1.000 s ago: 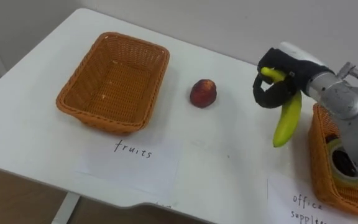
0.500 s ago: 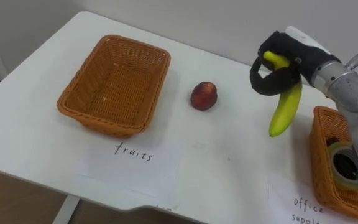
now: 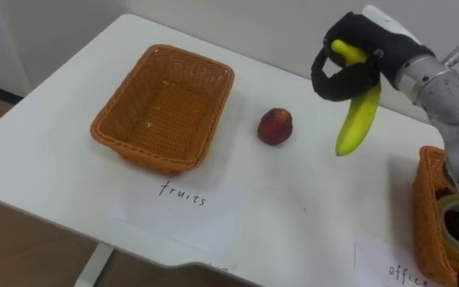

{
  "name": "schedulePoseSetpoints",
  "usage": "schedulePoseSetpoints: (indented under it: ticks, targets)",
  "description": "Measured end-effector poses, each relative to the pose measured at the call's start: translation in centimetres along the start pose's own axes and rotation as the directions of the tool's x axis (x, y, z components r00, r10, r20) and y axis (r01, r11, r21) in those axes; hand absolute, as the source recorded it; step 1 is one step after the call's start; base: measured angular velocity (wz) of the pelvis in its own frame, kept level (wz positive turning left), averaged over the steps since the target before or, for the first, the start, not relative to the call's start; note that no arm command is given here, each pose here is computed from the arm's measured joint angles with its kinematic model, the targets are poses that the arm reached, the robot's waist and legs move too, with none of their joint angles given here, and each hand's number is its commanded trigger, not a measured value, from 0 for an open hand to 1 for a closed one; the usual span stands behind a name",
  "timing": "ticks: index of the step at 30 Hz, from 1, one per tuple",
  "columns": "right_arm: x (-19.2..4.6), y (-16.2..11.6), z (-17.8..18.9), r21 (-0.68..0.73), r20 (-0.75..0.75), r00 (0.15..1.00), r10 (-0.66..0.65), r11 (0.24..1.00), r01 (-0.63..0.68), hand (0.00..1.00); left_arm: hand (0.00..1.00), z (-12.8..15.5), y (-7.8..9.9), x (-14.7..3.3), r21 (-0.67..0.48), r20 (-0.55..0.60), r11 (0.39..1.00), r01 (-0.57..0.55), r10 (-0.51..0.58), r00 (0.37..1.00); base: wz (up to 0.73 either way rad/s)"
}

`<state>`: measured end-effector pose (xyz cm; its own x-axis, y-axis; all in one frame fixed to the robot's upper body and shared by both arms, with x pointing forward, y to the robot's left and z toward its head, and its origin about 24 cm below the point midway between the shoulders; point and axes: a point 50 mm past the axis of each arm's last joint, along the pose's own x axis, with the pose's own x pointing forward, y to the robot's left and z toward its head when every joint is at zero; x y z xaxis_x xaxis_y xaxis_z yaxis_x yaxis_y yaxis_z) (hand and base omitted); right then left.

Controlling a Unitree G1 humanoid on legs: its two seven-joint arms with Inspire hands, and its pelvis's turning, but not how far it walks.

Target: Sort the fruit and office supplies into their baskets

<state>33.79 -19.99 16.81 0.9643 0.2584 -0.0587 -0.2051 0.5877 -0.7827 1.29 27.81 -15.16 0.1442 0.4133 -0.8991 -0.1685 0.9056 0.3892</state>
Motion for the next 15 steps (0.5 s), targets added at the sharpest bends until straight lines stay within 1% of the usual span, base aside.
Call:
schedulePoseSetpoints:
  ticks: [2,5,11,15]
  targets:
    - [0.2,-0.6,0.6,-0.005,0.018,1.000,-0.022,1.000,0.023,1.00,0.00,0.1,0.1,-0.1,0.035,0.011,0.999,-0.008,0.008,1.000,0.15]
    - [0.6,-0.8,1.4,-0.002,0.029,0.999,-0.043,0.999,0.043,1.00,0.00,0.0,0.2,-0.1,0.045,0.005,0.999,-0.014,0.013,1.000,0.08]
    - [1.4,0.2,2.7,0.005,0.078,0.997,-0.006,1.000,0.006,1.00,0.00,0.2,0.1,-0.1,0.054,0.001,0.998,-0.029,0.029,1.000,0.18]
    - [1.7,0.3,3.2,0.009,0.094,0.996,-0.003,1.000,0.002,1.00,0.00,0.4,-0.1,-0.1,0.058,0.004,0.998,-0.025,0.024,1.000,0.12]
